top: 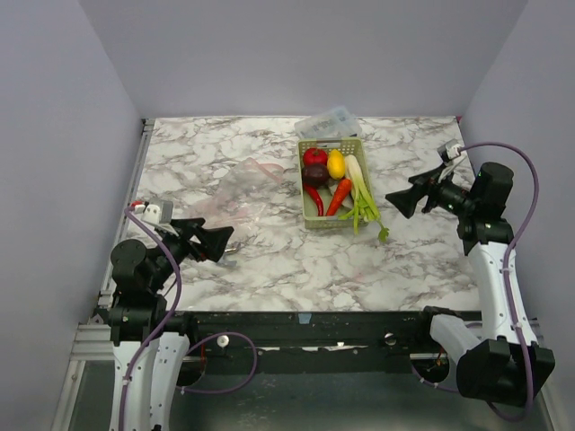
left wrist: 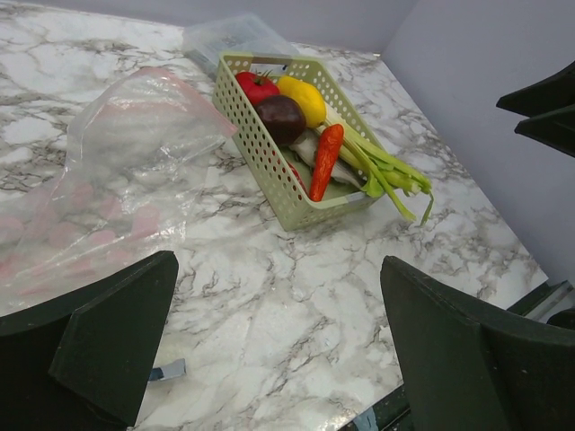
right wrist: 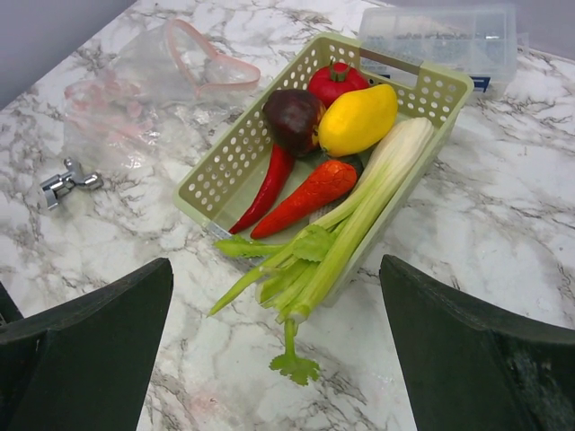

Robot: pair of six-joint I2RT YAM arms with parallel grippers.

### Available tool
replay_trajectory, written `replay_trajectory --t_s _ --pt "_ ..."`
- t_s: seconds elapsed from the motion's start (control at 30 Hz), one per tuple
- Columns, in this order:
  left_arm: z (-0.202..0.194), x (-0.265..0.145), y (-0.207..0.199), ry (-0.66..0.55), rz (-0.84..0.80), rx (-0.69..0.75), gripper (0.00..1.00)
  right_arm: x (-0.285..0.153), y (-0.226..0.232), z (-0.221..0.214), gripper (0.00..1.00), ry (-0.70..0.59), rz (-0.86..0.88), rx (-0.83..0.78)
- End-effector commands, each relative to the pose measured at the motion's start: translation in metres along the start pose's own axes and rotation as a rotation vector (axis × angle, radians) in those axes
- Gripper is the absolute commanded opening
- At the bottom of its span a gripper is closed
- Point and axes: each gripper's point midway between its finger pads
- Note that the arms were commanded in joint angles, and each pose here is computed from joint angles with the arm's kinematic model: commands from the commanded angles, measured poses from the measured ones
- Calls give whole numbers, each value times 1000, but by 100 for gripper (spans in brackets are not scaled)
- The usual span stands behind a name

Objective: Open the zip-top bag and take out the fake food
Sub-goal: Reset both arms

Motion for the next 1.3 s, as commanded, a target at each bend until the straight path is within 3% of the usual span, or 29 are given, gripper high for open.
replay_trajectory --t_s 0.0,0.5,1.27 --pt "1 -6 -4 18 4 -7 99 -4 6 0 100 3 1 34" --pt "-8 -9 -6 69 -2 -21 99 -19 22 29 100 -7 18 -23" --pt "15 -16 -32 44 -62 -45 98 -34 26 53 100 -36 -63 -32"
Point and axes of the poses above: each gripper's point midway between its finger pads, its own x axis out along the fingers, its own y axis along the line the jaws close on, z = x × y, and after that the axes turned 2 degrees about -x, right-handed
